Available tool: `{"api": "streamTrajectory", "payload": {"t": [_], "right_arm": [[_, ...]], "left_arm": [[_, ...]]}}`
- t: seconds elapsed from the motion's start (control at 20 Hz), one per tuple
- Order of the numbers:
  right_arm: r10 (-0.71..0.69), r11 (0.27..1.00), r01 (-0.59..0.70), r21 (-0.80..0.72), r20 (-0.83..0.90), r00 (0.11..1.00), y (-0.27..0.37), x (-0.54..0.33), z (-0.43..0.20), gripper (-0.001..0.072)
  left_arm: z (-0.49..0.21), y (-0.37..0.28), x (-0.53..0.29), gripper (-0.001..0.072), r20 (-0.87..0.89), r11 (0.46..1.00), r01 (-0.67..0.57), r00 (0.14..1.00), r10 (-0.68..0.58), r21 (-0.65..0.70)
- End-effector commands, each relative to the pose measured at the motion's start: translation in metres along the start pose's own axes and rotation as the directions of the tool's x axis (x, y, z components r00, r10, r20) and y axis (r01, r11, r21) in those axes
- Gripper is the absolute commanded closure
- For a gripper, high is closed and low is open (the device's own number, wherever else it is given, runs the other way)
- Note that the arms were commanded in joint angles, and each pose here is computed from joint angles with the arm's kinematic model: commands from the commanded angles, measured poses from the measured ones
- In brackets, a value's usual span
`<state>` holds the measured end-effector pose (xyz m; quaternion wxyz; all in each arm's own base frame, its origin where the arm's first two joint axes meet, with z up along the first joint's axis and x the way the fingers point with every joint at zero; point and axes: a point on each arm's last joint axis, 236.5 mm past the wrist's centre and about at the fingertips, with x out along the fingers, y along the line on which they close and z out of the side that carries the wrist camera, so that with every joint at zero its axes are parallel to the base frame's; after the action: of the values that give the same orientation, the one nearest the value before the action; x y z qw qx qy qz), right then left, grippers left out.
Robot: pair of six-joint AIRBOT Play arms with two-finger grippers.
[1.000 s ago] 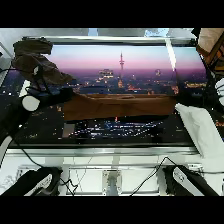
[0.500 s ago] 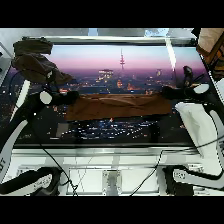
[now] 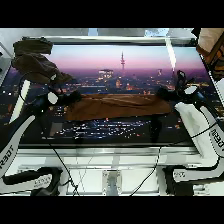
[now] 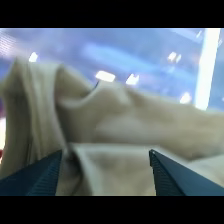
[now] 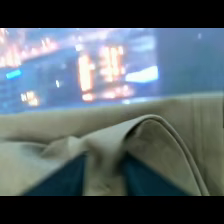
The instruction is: Fold the shirts.
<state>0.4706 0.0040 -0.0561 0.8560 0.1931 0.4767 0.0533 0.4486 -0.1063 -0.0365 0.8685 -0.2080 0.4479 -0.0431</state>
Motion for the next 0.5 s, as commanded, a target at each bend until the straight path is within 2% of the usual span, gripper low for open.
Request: {"api": "streamTrajectory", "payload": {"t": [0.0, 0.1, 0.2, 0.3, 0.45], "right_arm": [[-0.033, 0.993, 0.029, -0.116, -0.033, 0.999, 0.001, -0.016, 0.011, 0.0324], [-0.101, 0.978, 0.086, -0.192, -0.068, 0.993, -0.011, -0.04, 0.017, 0.0316], [-0.175, 0.966, 0.154, -0.206, -0.09, 0.98, -0.033, -0.059, 0.017, 0.0313], [-0.208, 0.971, 0.189, -0.145, -0.134, 0.969, -0.057, -0.069, 0.007, 0.0242], [-0.213, 0.976, 0.204, -0.071, -0.161, 0.964, -0.083, -0.071, -0.006, 0.0239]], "left_arm": [[0.031, -0.017, -0.007, 0.0072, 0.075, 0.999, 0.041, 0.996, -0.039, -0.016], [0.054, -0.035, -0.018, 0.0071, 0.123, 0.995, 0.089, 0.989, -0.084, -0.035], [0.072, -0.056, -0.028, 0.0072, 0.157, 0.987, 0.15, 0.978, -0.14, -0.057], [0.079, -0.08, -0.035, 0.0072, 0.167, 0.977, 0.213, 0.964, -0.205, -0.03], [0.068, -0.121, -0.039, 0.0079, 0.158, 0.957, 0.289, 0.944, -0.29, 0.033]]}}
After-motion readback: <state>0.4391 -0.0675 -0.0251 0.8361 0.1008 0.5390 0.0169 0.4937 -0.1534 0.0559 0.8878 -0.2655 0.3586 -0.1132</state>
